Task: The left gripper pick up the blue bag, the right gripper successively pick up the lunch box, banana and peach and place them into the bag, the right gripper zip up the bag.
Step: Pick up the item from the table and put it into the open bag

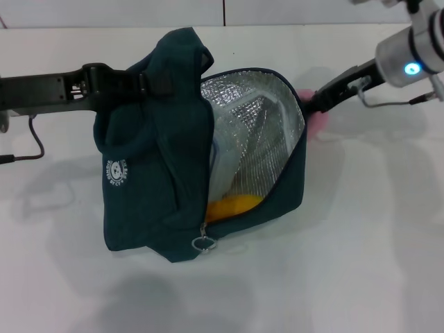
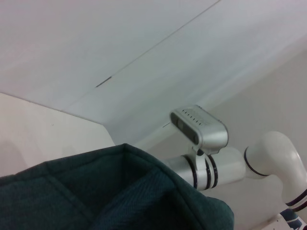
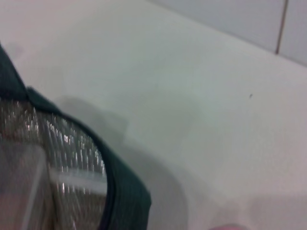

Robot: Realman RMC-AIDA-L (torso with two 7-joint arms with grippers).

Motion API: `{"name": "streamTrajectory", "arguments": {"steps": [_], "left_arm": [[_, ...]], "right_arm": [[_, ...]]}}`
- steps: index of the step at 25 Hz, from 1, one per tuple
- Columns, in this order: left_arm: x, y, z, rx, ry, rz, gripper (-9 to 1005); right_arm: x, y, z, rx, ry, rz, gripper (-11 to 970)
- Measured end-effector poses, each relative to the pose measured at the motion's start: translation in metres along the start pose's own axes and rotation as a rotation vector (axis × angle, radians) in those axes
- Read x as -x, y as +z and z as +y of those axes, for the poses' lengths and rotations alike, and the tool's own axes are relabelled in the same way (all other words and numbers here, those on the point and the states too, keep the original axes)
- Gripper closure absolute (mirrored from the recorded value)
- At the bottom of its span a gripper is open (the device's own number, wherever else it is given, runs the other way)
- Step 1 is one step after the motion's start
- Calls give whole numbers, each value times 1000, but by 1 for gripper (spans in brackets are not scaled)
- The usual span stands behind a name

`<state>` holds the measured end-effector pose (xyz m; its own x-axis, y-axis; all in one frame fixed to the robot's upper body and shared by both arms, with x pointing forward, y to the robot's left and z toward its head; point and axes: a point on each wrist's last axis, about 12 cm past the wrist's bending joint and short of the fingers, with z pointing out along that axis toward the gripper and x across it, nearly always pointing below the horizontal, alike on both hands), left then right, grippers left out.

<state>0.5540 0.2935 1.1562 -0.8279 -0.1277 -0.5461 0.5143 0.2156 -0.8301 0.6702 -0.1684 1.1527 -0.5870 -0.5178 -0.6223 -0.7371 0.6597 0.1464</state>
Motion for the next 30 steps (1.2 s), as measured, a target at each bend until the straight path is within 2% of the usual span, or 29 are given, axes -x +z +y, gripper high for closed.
{"name": "streamTrajectory", "arguments": {"steps": [3,7,11,13,17,22,26,30], "left_arm": [[-1,-2,0,3,-4,-3,960],[-2,-4,1,7,-9,-5,960],[-3,-4,1,7,-12,-5,960],[-3,-4,1,7,-13,-5,960],[-1,-2,0,4,-10,-4,960],[1,-2,0,3,-9,-6,960],[2,-2,0,4,-8,-9,960],[2,-2,0,4,-8,-11,960]], "right_arm": [[1,-19,-9,-9,44,-107,652],[-6,-59,-21,-4,99,-312,692],[-11,-93,-13,118,65,-516,724],[-12,-99,-5,203,37,-580,739],[-12,-92,16,368,-16,-605,769],[-8,-66,43,505,-75,-485,805],[-5,-52,59,553,-137,-405,828],[-4,-45,67,562,-174,-364,845]]}}
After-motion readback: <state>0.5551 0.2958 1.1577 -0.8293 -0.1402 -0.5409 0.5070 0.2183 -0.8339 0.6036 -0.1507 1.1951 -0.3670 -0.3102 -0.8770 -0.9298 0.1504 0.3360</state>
